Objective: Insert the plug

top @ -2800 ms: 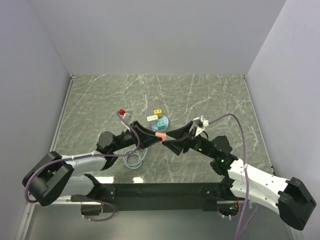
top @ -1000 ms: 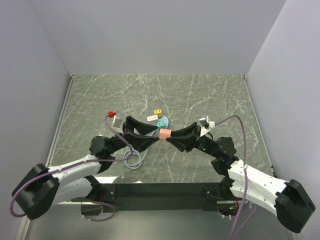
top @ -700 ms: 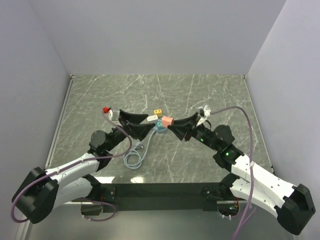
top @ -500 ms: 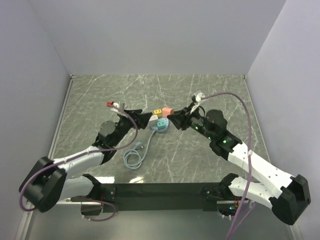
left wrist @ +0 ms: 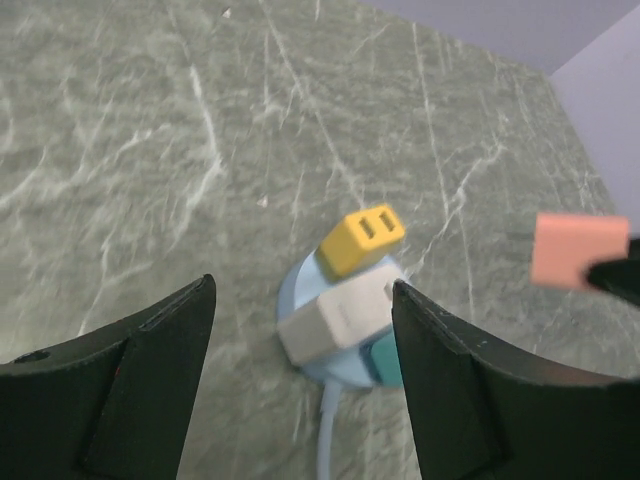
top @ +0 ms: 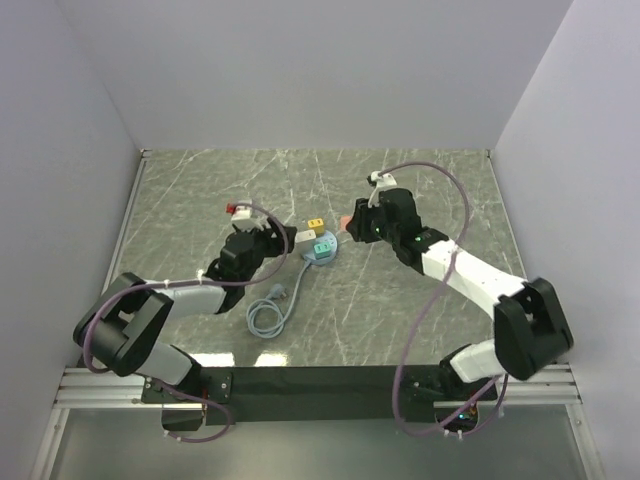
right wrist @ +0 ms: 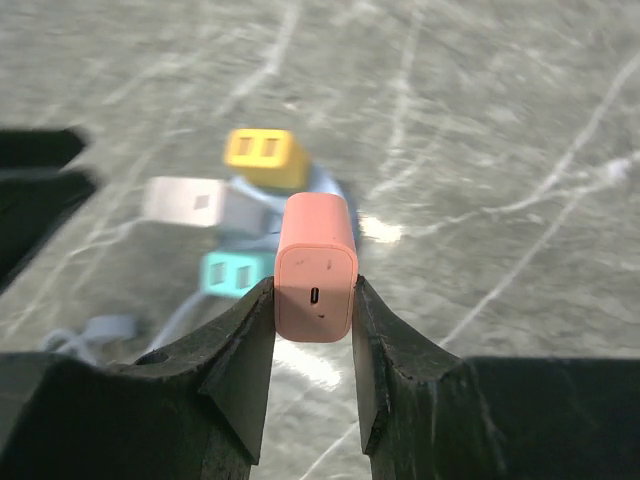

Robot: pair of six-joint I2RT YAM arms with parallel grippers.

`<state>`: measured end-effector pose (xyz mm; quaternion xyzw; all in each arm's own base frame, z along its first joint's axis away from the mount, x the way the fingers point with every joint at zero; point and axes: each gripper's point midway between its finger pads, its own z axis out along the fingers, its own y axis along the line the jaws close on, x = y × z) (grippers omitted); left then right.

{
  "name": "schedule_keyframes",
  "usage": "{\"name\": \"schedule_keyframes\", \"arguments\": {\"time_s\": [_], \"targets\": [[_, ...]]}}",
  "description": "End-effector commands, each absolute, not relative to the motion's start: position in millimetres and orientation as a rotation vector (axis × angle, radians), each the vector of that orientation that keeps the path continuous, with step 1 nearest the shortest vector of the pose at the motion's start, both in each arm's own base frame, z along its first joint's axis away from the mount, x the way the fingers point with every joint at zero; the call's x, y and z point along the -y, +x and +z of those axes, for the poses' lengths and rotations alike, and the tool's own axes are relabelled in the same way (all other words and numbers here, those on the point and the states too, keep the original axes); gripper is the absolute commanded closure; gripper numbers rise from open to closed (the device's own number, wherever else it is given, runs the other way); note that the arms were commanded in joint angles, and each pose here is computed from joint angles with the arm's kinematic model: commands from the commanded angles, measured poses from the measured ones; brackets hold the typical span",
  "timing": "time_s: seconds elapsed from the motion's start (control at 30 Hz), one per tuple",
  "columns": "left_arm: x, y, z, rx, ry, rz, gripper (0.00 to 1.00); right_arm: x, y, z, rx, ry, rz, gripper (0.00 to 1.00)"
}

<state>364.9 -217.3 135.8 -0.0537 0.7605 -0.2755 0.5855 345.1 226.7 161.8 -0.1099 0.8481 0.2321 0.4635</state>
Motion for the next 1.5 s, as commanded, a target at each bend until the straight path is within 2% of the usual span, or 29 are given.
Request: {"name": "schedule_keyframes", "arguments": {"time_s": [0.0,0.33,0.6,0.8,0.97,1.2,1.33,1.47], "targets": [[209,353,151,-1.677,-0.161,-0.703,0.23,-224,381,176,-2.025,-0.218,0.549,1.0],[226,307,120,-1.759,0.04,-0.836,0.31,-241,431,141,-2.059,-0.254,0.572,1.0],[261,281,96,-1.862,0.223,-0.882,0.34,-259,441,112,-2.083,-0.277,0.65,1.0],[270,273,65,-2.002,0.25,-0.865,0.4,-265,436,106,-2.077,-0.289,0.706,1.0],[265,266,30,-2.169,0.238,-0.798,0.45,-268,424,102,-2.073,-0.302,0.752,1.0],[235,277,-18,-2.338,0.125,-0.484,0.54,-269,396,86,-2.107,-0.299,0.79,1.0],[220,285,-25,-2.343,0.103,-0.318,0.68,-270,379,85,-2.114,-0.306,0.801,1.0],[210,293,-24,-2.328,0.101,-0.189,0.74,-274,355,84,-2.133,-0.334,0.821,1.0]]}}
